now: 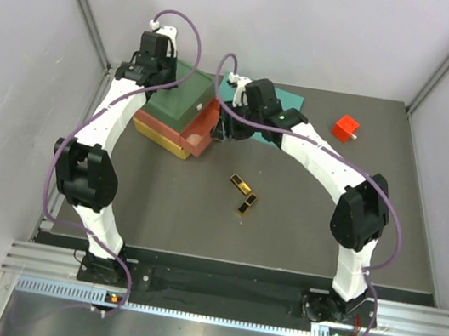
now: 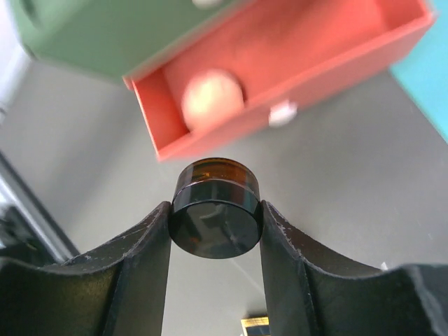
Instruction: Organize the makeup
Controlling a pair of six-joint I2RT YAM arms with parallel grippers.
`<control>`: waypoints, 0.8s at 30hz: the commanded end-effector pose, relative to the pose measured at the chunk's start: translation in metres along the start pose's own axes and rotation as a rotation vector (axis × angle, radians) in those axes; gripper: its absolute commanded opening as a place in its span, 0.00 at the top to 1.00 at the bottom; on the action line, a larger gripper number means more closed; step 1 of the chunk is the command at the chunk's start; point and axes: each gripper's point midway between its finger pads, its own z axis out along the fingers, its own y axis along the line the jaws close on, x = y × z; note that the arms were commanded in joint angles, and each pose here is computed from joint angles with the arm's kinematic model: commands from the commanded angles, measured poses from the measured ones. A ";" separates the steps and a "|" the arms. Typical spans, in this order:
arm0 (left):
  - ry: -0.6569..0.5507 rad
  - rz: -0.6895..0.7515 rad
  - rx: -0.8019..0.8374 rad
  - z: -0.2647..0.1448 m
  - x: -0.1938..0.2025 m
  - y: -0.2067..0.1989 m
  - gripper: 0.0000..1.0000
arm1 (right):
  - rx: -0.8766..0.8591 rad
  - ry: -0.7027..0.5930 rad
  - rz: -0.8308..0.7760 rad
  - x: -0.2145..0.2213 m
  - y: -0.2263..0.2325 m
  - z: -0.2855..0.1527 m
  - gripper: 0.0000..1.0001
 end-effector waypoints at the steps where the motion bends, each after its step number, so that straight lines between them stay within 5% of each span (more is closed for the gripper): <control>1: 0.386 0.020 -0.041 0.014 0.111 0.011 1.00 | -0.200 -0.240 0.075 -0.079 0.037 -0.018 0.87; 18: 0.387 0.024 -0.045 0.014 0.112 0.012 1.00 | -0.286 -0.261 0.201 -0.093 0.039 0.027 0.80; 24: 0.388 0.027 -0.054 0.015 0.112 0.013 1.00 | -0.271 -0.243 0.211 -0.087 0.034 0.034 0.69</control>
